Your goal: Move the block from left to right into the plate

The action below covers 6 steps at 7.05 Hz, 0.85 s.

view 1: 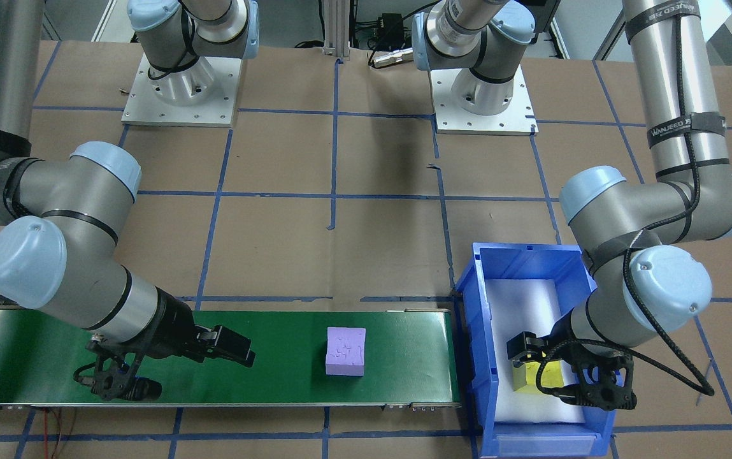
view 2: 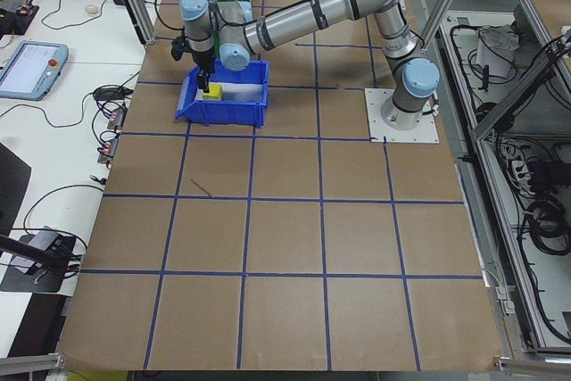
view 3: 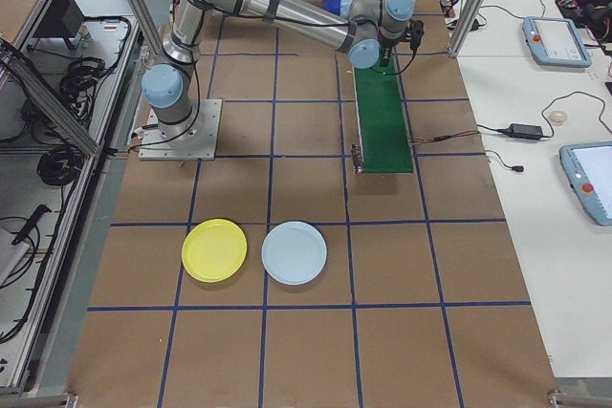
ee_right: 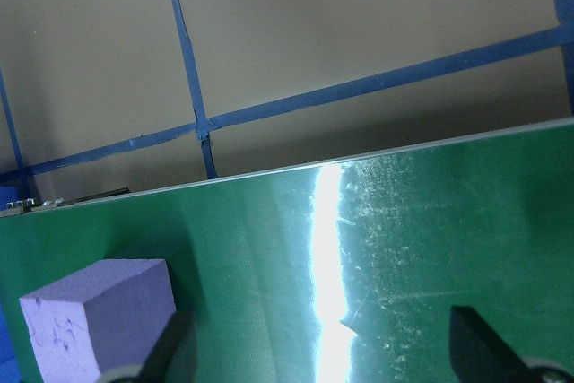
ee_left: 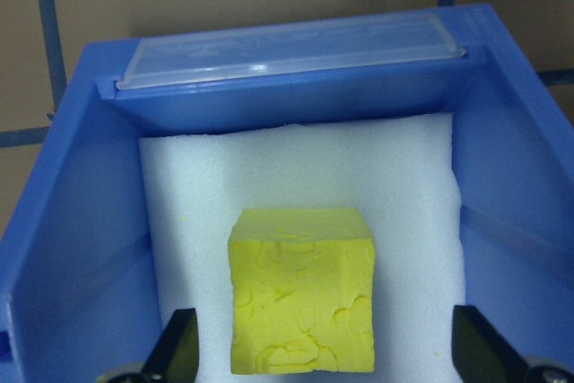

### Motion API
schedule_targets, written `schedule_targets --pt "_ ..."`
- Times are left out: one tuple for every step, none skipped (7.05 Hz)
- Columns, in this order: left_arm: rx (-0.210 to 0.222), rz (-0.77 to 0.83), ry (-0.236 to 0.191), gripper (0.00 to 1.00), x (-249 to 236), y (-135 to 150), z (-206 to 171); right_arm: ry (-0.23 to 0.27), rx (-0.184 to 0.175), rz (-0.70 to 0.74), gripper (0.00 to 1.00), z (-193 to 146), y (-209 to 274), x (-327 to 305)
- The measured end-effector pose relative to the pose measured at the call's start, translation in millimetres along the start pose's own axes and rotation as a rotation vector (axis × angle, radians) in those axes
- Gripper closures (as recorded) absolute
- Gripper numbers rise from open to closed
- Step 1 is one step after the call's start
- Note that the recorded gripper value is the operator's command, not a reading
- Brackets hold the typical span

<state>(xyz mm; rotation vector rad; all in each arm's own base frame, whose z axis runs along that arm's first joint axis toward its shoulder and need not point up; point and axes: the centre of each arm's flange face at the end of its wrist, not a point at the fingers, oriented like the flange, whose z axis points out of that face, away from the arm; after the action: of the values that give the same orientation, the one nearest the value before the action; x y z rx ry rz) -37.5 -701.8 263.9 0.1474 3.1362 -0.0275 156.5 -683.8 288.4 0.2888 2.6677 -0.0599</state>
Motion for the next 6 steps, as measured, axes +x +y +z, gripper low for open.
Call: schedule_targets --pt "-0.007 0.000 0.002 0.07 0 -1 9 0.003 -0.008 0.024 0.00 4 4 -1" --pt "-0.009 -0.002 0.003 0.15 -1 -2 17 0.004 -0.012 0.036 0.00 5 6 -2" --pt "-0.006 -0.002 0.002 0.31 -2 -5 25 0.002 -0.010 0.037 0.00 4 8 -6" --pt "-0.006 -0.003 0.001 0.46 -2 -6 34 0.000 -0.008 0.035 0.00 5 8 -7" --pt "-0.011 -0.003 0.002 0.56 -2 -4 39 -0.001 -0.006 0.034 0.00 7 8 -7" --pt "-0.010 -0.002 0.003 0.59 -1 -3 39 -0.002 -0.008 0.034 0.00 9 8 -6"
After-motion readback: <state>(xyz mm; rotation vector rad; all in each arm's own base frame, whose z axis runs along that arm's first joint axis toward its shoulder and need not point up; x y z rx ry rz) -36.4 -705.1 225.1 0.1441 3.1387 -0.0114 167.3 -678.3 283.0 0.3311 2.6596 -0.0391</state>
